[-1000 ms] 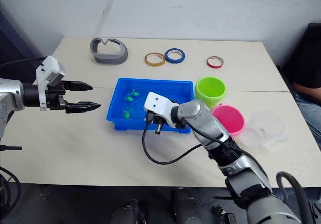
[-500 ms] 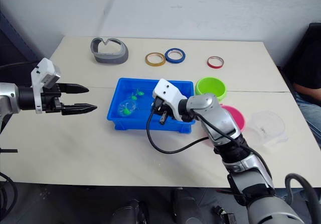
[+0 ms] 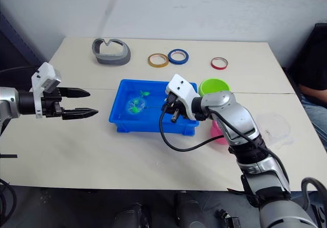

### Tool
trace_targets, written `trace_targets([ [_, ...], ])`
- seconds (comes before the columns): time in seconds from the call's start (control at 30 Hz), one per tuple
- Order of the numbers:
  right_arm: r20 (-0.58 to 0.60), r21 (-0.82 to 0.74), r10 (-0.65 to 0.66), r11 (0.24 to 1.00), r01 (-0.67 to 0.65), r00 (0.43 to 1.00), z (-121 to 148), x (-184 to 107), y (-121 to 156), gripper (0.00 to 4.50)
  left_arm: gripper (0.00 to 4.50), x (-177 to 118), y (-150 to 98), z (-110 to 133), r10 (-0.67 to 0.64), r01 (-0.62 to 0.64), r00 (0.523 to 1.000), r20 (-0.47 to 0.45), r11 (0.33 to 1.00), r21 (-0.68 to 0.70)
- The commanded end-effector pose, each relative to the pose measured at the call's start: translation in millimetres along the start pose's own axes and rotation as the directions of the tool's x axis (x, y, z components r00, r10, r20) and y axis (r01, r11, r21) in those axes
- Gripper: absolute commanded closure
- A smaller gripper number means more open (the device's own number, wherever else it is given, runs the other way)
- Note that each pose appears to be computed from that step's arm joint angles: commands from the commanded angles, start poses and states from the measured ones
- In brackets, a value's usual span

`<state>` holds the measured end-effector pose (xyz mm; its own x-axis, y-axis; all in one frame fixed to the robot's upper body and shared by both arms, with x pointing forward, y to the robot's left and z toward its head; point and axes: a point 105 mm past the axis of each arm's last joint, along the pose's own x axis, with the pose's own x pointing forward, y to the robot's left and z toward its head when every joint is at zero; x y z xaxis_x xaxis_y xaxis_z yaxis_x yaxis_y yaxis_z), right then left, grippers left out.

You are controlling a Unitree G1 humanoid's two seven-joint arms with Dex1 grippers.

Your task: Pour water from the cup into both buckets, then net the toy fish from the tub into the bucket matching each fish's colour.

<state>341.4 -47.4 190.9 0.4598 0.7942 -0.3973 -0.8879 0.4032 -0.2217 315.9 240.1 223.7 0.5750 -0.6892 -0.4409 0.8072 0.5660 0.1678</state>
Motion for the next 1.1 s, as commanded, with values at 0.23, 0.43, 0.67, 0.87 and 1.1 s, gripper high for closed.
trace_targets([
  [0.23,0.039,-0.044,-0.008,0.999,0.010,0.999,11.7,-8.0,0.2,4.50,0.04,-6.5,0.8,15.6,0.014,-0.016,0.999,0.030,0.998,0.055],
  [0.43,0.056,-0.052,-0.071,0.996,0.074,0.996,14.1,-37.0,-15.3,4.50,0.04,11.4,-0.7,27.5,-0.032,0.026,0.997,0.070,0.996,0.085],
  [0.67,0.034,-0.048,-0.164,0.985,0.166,0.986,8.1,-83.8,-30.6,4.50,0.04,39.9,5.1,42.6,-0.097,0.082,0.989,0.114,0.989,0.125],
  [0.87,-0.022,-0.037,-0.292,0.956,0.291,0.956,-4.5,-125.7,-48.6,4.50,0.04,57.5,7.0,49.8,-0.140,0.120,0.981,0.134,0.981,0.150],
  [1.1,-0.048,-0.025,-0.457,0.890,0.456,0.888,-10.4,-162.2,-78.6,4.50,0.04,65.4,9.7,53.1,-0.162,0.139,0.977,0.138,0.976,0.165],
])
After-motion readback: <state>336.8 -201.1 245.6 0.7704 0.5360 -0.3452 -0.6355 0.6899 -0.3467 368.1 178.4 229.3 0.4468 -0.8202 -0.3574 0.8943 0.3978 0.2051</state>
